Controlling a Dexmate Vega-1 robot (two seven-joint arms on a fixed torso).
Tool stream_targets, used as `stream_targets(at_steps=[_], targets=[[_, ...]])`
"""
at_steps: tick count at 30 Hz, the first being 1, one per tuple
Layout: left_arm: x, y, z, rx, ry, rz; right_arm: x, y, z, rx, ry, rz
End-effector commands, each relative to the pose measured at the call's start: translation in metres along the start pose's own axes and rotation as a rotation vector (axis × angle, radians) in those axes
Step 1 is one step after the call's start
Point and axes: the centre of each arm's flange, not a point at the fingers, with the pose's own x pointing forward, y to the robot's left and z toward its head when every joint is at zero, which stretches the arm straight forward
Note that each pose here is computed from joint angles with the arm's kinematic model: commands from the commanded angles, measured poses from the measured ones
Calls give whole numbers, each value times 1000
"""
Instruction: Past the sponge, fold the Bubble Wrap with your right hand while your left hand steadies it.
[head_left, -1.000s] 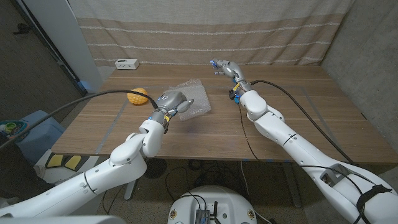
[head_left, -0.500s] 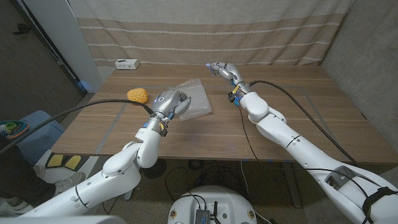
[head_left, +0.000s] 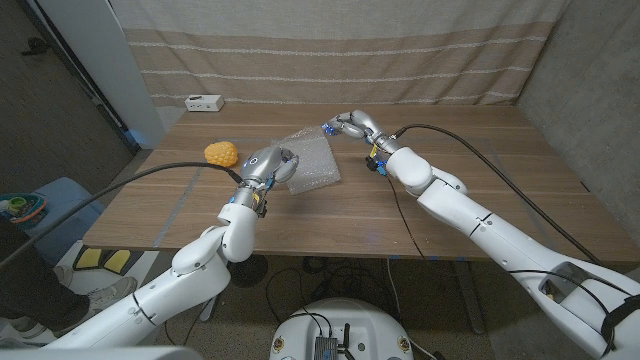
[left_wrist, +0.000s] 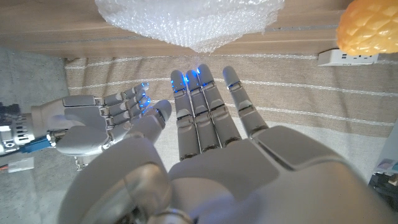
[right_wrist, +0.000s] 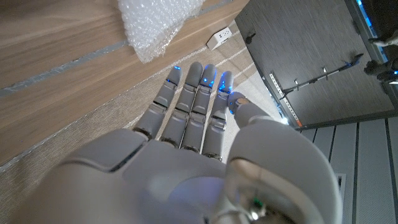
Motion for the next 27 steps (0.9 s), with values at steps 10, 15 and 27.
stream_targets(at_steps=[10,15,27], targets=[[43,-29,-12,-118,66,-171,26,17,12,-299,133,364],[52,-33,-9,-125,59,-191,32,23,14,-338,166,439],[65,-46,-14,-157,78,-273,45,34,10,-360,216,536]])
